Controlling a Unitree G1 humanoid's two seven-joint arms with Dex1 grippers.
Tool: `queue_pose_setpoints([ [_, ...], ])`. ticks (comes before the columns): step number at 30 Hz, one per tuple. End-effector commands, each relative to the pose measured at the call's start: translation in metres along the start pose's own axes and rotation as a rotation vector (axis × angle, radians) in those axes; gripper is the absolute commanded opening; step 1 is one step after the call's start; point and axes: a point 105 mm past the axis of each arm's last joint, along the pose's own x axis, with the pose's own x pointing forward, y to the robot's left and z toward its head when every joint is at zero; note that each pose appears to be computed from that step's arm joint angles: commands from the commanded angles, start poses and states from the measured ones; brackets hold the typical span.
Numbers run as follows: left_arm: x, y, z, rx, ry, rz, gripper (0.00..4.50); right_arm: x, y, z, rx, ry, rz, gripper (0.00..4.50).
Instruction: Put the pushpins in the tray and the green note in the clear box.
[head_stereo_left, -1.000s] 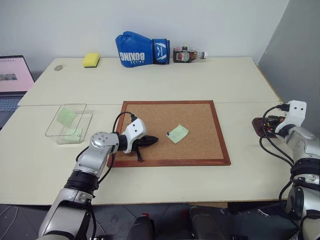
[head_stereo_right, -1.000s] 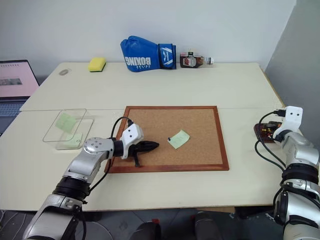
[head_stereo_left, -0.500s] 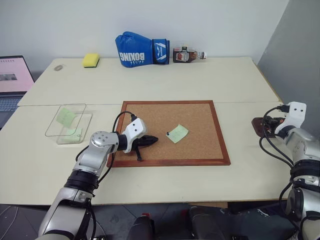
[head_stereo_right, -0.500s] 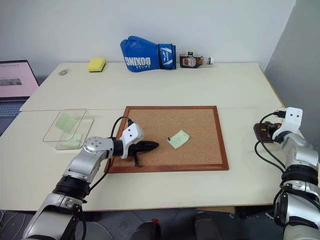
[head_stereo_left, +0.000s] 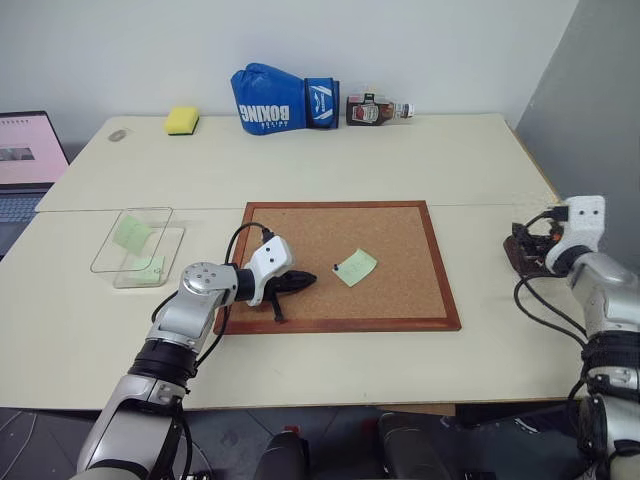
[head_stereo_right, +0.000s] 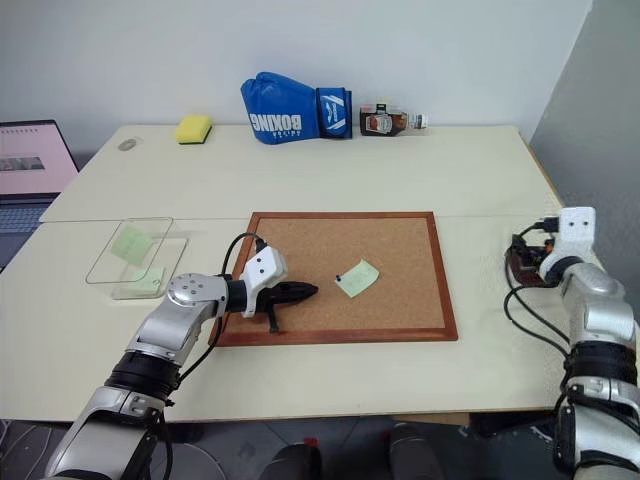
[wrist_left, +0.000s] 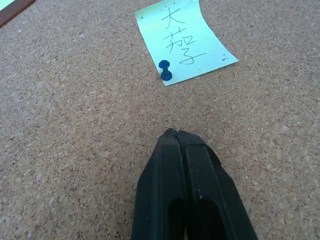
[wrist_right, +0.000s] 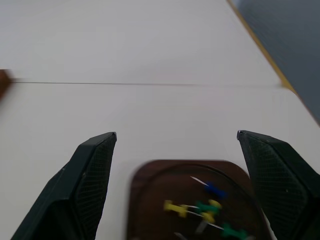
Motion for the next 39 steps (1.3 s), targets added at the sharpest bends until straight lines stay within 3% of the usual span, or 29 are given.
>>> queue_pose_setpoints([
  [1, 0.004, -0.014, -0.037, -0.107, 0.116, -0.030, 0.00, -0.017, 0.089, 0.034, -0.102, -0.137, 0.356, 4.10],
  [7, 0.002, -0.011, -0.034, -0.195, 0.087, -0.018, 0.00, -0.039, 0.184, 0.032, -0.151, -0.152, 0.700, 4.10],
  [12, -0.001, -0.001, -0.032, -0.184, 0.097, 0.011, 0.00, -0.029, 0.225, 0.025, -0.172, -0.151, 0.784, 4.10],
  [21, -0.001, -0.003, -0.028, -0.155, 0.090, 0.015, 0.00, -0.002, 0.248, 0.009, -0.184, -0.121, 0.814, 4.10],
  [32, -0.006, -0.001, -0.026, -0.145, 0.083, 0.037, 0.00, 0.004, 0.284, 0.010, -0.187, -0.143, 0.901, 4.10],
  [39, -0.012, -0.002, -0.030, -0.147, 0.090, 0.052, 0.00, 0.009, 0.287, 0.006, -0.191, -0.141, 0.907, 2.84],
])
